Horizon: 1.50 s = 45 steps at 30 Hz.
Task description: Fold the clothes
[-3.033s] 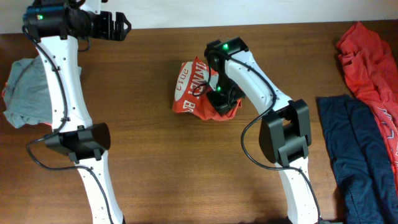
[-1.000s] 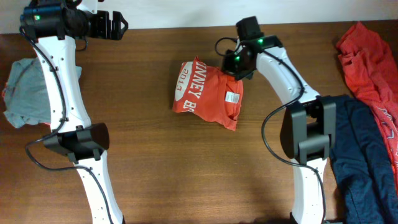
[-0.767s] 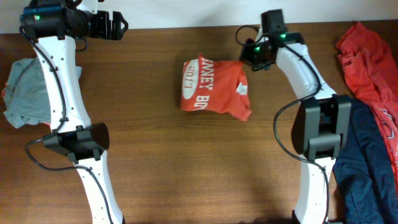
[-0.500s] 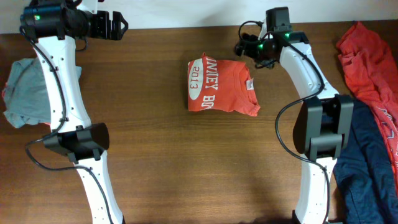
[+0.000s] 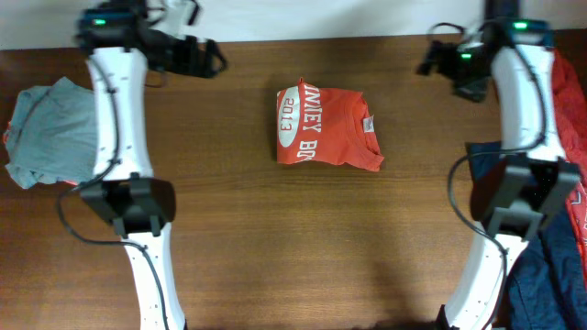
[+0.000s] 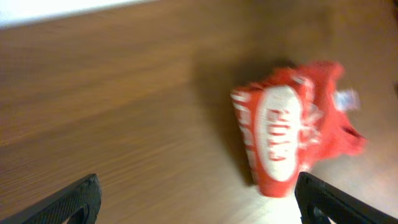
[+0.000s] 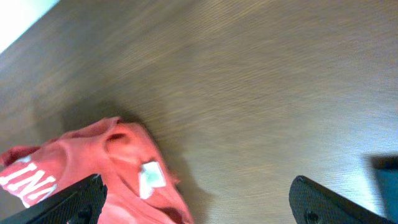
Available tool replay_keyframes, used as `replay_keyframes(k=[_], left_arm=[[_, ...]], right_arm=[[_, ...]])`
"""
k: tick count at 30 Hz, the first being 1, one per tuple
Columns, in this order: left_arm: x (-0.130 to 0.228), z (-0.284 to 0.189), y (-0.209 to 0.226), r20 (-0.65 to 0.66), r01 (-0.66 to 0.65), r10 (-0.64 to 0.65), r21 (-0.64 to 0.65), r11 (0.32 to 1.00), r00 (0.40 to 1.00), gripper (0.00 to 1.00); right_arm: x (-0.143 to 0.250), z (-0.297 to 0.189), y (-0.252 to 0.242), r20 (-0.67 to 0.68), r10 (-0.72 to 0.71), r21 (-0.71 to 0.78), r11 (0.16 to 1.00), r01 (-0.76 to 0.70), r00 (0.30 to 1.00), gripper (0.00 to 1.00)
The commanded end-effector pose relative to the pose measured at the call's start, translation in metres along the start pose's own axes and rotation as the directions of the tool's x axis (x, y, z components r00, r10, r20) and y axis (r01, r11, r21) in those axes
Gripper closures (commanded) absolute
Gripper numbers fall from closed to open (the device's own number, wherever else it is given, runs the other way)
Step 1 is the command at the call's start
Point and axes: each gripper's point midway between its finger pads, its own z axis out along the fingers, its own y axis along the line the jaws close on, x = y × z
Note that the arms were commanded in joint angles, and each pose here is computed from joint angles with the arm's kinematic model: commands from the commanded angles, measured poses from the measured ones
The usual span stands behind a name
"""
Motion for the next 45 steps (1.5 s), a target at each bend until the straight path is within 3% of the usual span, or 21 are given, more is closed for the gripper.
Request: replay_keyframes(k=[1,4,7,10,14,23,28,36,45], left_arm=[[0.009,0.046,-0.061,-0.031,-0.099,0.108,0.212,0.972,0.994,0.01],[0.019,0.078,-0.081,-0.059,-0.121,0.141,0.26,0.958,0.988,0.01],[0.024,0.094,-0.128,0.02,-0.191,0.207,0.476,0.858,0.978,0.01],[0.019,0.097,-0.156,0.116,-0.242,0.217,0.605,0.759,0.969,0.01],[0.021,0.113,-0.171,0.182,-0.301,0.241,0.646,0.702,0.953,0.01],[0.03,0.15,-0.192,0.252,-0.37,0.271,0.657,0.657,0.929,0.01],[0.034,0.18,-0.186,0.231,-0.343,0.254,0.622,0.704,0.939,0.01],[0.064,0.251,-0.129,0.092,-0.252,0.236,0.44,0.862,0.967,0.01],[0.064,0.263,-0.08,0.052,-0.225,0.219,0.268,0.937,0.974,0.01]], right_arm=[[-0.006,-0.031,-0.02,0.024,0.031,-0.028,0.999,-0.031,0.999,0.01],[-0.003,-0.036,-0.037,0.001,0.075,-0.015,0.997,-0.075,0.997,0.01],[0.001,-0.038,-0.045,-0.015,0.06,0.001,0.998,-0.06,0.998,0.01],[0.004,-0.038,-0.05,-0.022,0.061,0.029,0.998,-0.061,0.998,0.02],[0.006,-0.038,-0.05,-0.032,0.047,0.031,0.998,-0.046,0.998,0.01],[0.01,-0.038,-0.05,-0.044,0.05,0.033,0.998,-0.048,0.998,0.01],[0.014,-0.037,-0.047,-0.059,0.048,0.034,0.998,-0.046,0.997,0.01],[0.017,-0.036,-0.045,-0.072,0.043,0.035,0.999,-0.041,0.996,0.01],[0.017,-0.036,-0.046,-0.071,0.043,0.039,0.998,-0.041,0.997,0.01]])
